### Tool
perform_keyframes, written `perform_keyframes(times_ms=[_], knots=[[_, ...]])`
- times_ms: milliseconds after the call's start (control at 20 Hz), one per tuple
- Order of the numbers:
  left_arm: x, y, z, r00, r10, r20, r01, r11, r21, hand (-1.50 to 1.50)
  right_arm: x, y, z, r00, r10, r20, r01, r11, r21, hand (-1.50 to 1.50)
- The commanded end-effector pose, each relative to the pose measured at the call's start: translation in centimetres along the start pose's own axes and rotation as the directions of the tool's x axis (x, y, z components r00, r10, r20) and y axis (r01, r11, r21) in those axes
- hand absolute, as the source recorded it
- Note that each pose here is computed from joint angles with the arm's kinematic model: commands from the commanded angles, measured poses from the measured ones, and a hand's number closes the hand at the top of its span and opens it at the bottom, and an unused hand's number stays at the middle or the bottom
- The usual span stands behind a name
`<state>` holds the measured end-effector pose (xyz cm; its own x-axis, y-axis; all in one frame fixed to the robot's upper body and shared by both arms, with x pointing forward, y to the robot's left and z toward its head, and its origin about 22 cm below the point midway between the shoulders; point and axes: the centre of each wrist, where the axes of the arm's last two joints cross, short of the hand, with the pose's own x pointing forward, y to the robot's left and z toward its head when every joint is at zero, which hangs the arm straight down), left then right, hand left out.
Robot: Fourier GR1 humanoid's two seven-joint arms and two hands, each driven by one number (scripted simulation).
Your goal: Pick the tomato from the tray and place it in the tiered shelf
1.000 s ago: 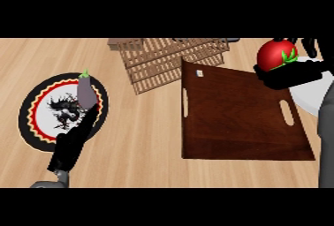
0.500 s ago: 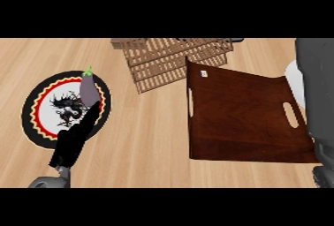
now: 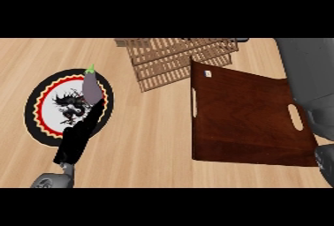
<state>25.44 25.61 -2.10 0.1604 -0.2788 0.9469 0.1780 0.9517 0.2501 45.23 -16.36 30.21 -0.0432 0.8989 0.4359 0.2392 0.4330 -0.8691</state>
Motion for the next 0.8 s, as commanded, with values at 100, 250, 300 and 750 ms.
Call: perform_keyframes(times_ms=[100, 250, 300, 750], knots=[[-0.6, -0.9, 0.0, 0.999, -0.005, -0.034, 0.003, 0.999, -0.035, 0.0, -1.3, 3.2, -1.4, 0.999, 0.03, 0.036, -0.032, 0.997, 0.064, 1.5], [-0.7, 0.4, 1.0, 1.0, 0.002, -0.025, -0.003, 1.0, -0.029, 0.0, 1.0, 6.0, -1.0, 0.999, 0.043, 0.014, -0.044, 0.992, 0.115, 1.5], [-1.0, -0.3, 0.5, 1.0, 0.006, -0.025, -0.007, 0.999, -0.033, 0.0, 0.3, 5.6, -1.4, 0.999, 0.041, -0.005, -0.04, 0.991, 0.124, 1.5], [0.5, -0.7, -0.1, 1.0, -0.01, 0.0, 0.01, 0.998, -0.056, 0.0, -0.5, 7.8, -1.2, 0.812, -0.532, -0.241, 0.582, 0.769, 0.264, -1.5]])
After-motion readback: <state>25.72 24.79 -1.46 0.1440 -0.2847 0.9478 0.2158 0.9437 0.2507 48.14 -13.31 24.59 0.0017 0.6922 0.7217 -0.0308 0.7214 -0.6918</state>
